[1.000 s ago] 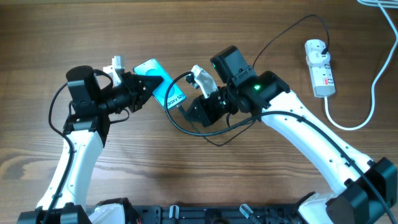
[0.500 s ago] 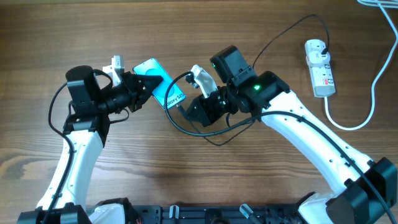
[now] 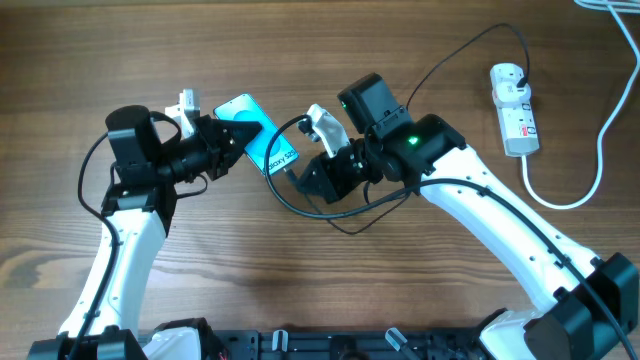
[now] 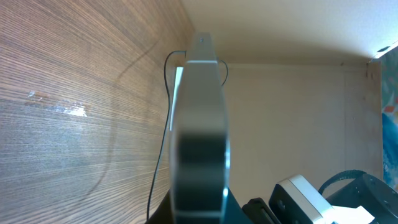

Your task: Plug charger to phone and switch on socket

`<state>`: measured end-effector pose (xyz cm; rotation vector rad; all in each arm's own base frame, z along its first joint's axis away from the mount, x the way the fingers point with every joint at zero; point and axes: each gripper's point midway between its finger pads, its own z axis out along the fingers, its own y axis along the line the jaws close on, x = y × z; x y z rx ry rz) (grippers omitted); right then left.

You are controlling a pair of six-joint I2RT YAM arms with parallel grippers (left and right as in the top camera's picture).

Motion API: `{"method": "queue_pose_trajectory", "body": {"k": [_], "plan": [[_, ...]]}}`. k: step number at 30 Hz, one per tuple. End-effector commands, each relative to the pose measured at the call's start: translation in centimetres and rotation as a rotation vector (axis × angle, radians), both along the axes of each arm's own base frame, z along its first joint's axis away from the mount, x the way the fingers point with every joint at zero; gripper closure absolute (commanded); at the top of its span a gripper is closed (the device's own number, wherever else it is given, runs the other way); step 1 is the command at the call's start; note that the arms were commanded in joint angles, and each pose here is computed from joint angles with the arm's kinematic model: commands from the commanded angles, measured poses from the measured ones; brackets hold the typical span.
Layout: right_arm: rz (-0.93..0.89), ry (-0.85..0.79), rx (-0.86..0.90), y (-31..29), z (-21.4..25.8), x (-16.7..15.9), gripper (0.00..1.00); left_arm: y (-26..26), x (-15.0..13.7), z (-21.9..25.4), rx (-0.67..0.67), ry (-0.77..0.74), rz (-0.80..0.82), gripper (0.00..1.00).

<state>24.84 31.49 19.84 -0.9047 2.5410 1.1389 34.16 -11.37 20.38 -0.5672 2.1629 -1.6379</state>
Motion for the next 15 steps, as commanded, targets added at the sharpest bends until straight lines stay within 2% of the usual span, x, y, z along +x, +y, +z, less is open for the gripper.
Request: {"method": "queue_pose_trajectory", "body": {"k": [1, 15], "plan": [[-0.002, 0.001, 0.002, -0.06, 0.18, -0.22, 0.95, -0.62, -0.46, 1.04, -0.014, -0.042, -0.056, 0.96], [0.004, 0.021, -0.007, -0.25, 0.01, -0.65, 0.95, -0.6, -0.46, 1.03, -0.015, -0.039, -0.055, 0.96]]}}
